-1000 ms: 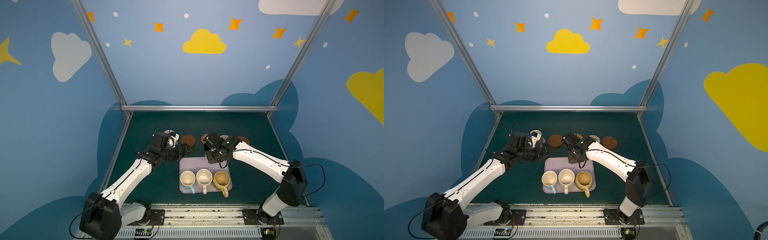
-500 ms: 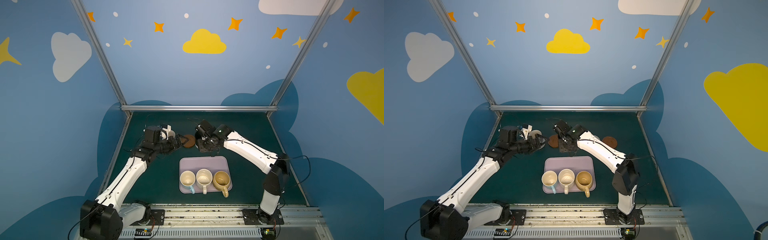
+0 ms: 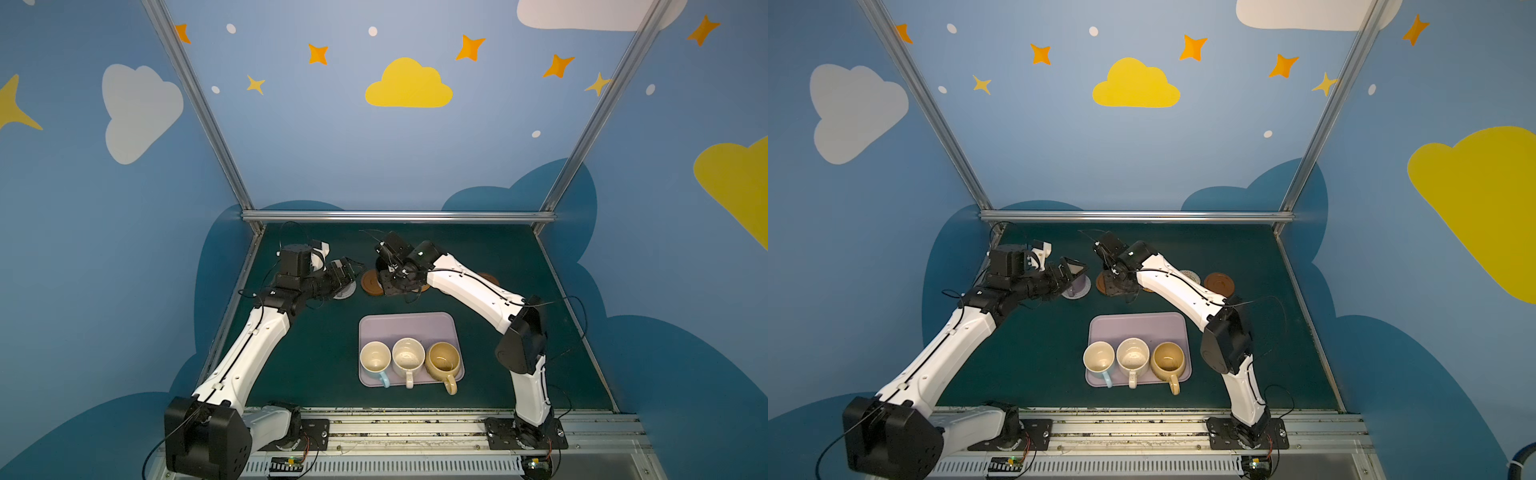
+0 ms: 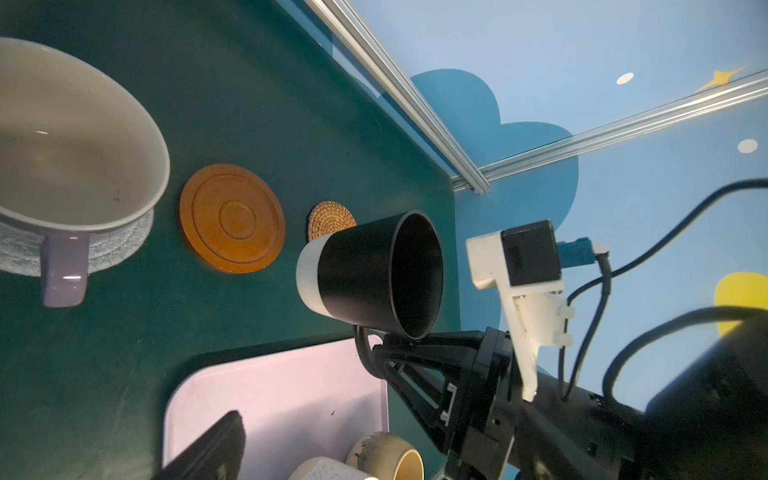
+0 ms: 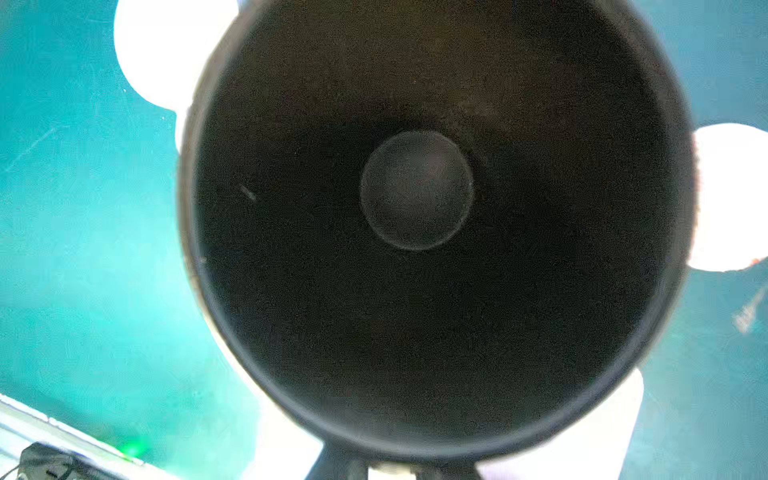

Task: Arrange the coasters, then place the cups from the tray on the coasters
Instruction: 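Carry the black mug over the brown wooden coaster with the right gripper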

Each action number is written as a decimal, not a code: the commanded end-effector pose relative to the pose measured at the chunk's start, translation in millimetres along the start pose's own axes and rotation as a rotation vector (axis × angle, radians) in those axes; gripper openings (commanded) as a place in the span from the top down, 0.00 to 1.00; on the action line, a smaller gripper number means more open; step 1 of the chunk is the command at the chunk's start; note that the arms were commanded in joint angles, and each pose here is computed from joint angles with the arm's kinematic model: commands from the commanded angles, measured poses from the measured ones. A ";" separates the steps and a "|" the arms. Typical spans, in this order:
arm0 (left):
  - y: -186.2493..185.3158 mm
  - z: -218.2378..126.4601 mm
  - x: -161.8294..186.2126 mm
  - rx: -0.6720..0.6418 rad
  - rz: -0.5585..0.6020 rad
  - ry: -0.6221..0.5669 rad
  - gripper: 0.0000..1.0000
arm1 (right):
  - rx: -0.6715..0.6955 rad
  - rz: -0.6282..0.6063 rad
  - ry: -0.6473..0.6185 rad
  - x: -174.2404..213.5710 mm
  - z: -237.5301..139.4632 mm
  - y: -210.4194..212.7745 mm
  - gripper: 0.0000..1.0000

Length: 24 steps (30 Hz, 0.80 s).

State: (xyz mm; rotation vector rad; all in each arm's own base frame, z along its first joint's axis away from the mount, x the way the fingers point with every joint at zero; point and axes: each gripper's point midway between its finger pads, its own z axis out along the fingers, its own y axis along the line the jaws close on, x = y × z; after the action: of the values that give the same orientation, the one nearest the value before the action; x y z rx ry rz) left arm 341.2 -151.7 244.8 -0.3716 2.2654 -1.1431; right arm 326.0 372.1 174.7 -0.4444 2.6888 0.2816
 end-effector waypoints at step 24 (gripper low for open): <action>40.7 5.4 -24.0 -0.153 -0.058 -0.126 0.02 | -0.084 0.075 -0.213 -69.3 33.5 31.9 1.00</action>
State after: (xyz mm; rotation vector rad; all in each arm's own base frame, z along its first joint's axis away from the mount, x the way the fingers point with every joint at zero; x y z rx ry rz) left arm 361.8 -122.9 223.3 -0.5531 2.2476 -0.9739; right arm 370.1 419.1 149.9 -0.3636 2.5900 0.3870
